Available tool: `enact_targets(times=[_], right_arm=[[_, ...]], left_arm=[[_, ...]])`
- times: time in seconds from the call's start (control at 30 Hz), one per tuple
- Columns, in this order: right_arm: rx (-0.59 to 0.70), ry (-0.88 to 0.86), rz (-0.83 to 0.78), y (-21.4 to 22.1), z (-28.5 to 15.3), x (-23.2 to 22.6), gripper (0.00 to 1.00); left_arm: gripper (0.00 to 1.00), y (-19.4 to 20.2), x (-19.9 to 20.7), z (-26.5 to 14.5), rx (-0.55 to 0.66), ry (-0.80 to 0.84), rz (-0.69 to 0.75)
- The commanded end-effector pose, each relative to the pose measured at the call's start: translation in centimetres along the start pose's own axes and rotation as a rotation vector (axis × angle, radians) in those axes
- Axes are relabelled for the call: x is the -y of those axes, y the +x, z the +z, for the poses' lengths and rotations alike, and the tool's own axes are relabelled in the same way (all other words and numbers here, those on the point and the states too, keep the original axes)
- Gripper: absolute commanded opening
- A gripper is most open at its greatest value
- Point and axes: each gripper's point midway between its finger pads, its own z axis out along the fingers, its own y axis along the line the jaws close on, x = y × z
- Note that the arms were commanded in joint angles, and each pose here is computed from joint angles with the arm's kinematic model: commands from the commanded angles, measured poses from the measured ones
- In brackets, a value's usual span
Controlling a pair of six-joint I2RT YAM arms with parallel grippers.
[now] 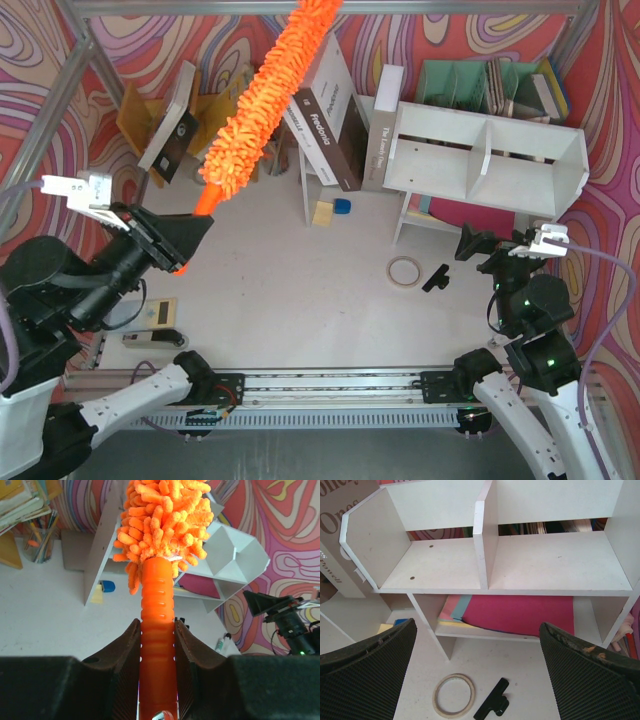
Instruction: Dust the bookshelf with a duster
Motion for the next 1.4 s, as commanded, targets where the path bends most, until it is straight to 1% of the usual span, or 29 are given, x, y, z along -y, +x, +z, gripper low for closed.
enact_targets(times=[0.0,0.17,0.43,0.53,0.6,0.77,0.9,1.07,1.2,1.37], right_arm=[[0.021,0.002,-0.001,-0.3,0.3,-0.1,0.99],[0.021,0.003,0.000,-0.3,0.3,0.0,0.99],[0.017,0.004,-0.002,-0.2,0.4,-0.1,0.99],[0.017,0.002,-0.002,-0.3,0.4,-0.1,0.99],[0.017,0.003,-0.001,-0.3,0.4,-0.1,0.99],[0.018,0.001,0.000,-0.2,0.4,-0.2,0.99],[0.018,0.003,-0.002,-0.2,0.4,-0.1,0.99],[0.017,0.002,-0.004,-0.2,0.4,-0.1,0.99],[0.018,0.002,-0.003,-0.2,0.4,-0.1,0.99],[0.017,0.003,-0.002,-0.2,0.5,-0.1,0.99]], left_arm=[[0.00,-3.5,2.3,-1.5,0.101,0.105,0.004],[0.00,-3.7,3.0,-1.6,0.101,0.135,-0.016],[0.00,0.3,1.7,1.1,0.006,0.085,-0.047],[0.00,1.1,1.3,1.8,-0.017,0.064,-0.040],[0.00,0.7,1.4,1.8,-0.008,0.063,-0.033],[0.00,-1.9,1.8,0.9,0.050,0.061,-0.001],[0.00,-3.2,2.9,0.5,0.087,0.108,-0.010],[0.00,-3.0,4.4,0.6,0.089,0.188,-0.052],[0.00,-1.9,4.3,1.2,0.064,0.187,-0.077],[0.00,0.7,3.6,2.9,0.009,0.161,-0.129]])
